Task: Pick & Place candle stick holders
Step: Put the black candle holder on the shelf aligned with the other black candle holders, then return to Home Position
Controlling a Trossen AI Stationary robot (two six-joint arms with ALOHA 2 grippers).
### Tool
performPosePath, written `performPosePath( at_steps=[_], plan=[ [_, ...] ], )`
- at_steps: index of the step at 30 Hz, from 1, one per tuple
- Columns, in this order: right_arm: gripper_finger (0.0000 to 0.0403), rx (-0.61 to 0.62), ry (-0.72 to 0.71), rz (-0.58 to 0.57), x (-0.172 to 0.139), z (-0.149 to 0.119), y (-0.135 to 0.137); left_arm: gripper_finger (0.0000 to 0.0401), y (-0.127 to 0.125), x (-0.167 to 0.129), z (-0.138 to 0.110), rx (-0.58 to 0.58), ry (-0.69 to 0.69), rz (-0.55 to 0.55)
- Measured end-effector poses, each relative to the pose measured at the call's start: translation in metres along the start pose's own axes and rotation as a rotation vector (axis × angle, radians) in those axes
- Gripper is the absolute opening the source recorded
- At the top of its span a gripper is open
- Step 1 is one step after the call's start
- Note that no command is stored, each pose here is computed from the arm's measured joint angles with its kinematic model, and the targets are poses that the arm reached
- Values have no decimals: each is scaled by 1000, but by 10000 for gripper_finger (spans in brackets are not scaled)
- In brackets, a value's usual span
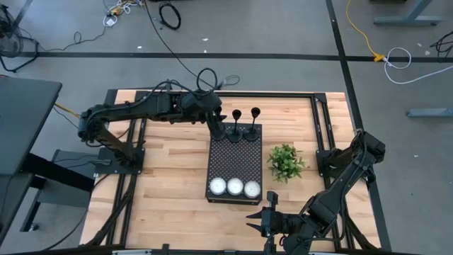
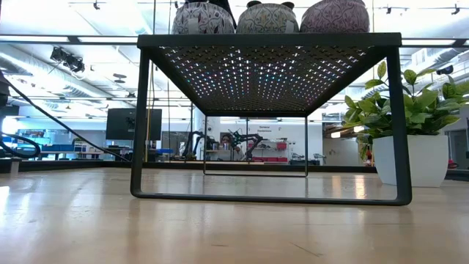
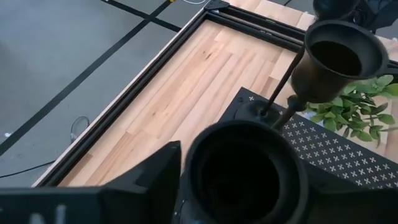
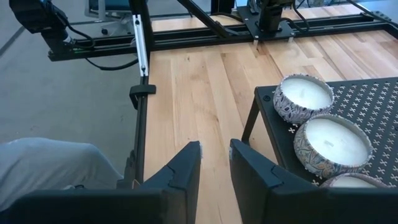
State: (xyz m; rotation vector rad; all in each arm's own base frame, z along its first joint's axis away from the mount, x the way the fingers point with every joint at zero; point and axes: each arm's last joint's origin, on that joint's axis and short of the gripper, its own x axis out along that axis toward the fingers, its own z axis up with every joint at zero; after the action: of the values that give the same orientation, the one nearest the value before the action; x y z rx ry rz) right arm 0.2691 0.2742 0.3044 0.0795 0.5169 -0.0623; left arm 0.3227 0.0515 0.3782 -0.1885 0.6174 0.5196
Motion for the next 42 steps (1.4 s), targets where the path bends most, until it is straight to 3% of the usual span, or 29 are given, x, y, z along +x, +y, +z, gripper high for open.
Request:
performPosePath(
  at_steps=[8,18,25,29,33,38,42],
  plan=[
    [86,-1,1,-1,0,0,0,255,7,-22,4,-1,-47,-13],
    [86,-5,4,-4,0,0,0,249,14,-74,5,-9,-120,-76],
    [86,-9,7,-6,0,-1,-1,248,26,-121,-9,-36,-102,-112],
    [86,-23,5,-12,0,-1,-1,248,28,-143,-23,-14,-52,-135],
    [86,-85,-72,-122,-2,3,-6,248,26,-161,-44,-27,-7,-118],
    [86,-143,-112,-222,-3,4,-10,248,13,-157,-88,18,26,-76],
    [86,-152,-82,-294,-8,-2,-18,248,-5,-148,-127,68,-42,-146]
  ],
)
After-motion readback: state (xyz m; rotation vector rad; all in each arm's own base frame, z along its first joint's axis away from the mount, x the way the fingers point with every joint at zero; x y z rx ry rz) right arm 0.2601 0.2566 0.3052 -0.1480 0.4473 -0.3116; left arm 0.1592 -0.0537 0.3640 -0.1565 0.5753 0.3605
